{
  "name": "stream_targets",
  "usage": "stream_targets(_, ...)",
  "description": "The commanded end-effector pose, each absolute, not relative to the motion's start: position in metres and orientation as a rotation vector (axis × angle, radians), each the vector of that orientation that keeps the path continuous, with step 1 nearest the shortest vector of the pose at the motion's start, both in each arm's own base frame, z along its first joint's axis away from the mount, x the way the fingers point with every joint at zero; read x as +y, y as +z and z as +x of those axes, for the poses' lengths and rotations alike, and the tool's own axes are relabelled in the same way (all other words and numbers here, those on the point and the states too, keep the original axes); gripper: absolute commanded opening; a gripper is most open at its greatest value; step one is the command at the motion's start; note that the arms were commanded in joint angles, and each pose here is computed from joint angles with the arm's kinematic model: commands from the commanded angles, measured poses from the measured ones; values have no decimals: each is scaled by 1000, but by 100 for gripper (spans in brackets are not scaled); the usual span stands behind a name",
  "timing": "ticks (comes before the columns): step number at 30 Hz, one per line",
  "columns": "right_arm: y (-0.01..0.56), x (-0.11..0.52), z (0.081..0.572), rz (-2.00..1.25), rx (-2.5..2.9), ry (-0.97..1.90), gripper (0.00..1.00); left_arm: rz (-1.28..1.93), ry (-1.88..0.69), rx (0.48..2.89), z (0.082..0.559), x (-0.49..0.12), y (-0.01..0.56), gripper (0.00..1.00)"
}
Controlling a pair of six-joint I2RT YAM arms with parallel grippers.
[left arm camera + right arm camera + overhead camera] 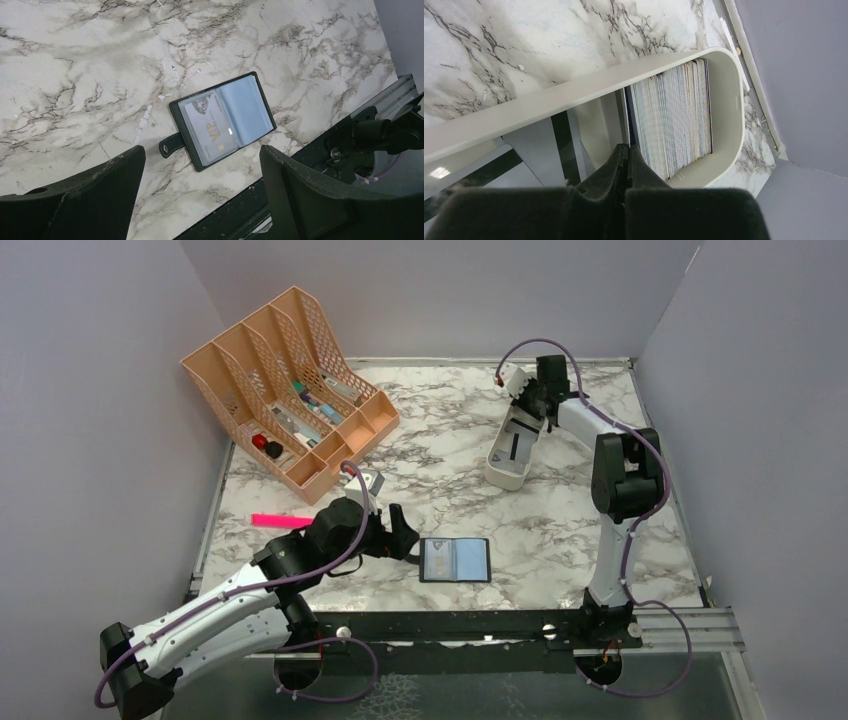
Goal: Put the credit cards into the card holder
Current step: Pick up the credit card from the storage box.
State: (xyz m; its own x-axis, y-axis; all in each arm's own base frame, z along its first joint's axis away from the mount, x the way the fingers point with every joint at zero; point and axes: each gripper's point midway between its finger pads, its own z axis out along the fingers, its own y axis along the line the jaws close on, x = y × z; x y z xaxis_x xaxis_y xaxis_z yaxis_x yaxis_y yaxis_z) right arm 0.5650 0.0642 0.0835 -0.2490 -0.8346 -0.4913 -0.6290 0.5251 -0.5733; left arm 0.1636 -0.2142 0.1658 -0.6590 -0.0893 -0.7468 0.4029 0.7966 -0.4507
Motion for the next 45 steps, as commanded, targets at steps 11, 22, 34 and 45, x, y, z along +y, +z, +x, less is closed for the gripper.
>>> stream_targets(11,155,71,563,-1080,1906,-262,1,222,-787,2143,165,-215,173,88)
stream_targets(22,161,81,556,-1013,1937,-163,1,203,-825,2137,161,-215,175,88)
stream_targets(34,140,76,567,-1082,1935,-218,9,203,-831,2133,160,-215,177,88)
stream_targets(45,153,91,559,-1042,1957,-86,1,210,-817,2141,161,-215,173,88)
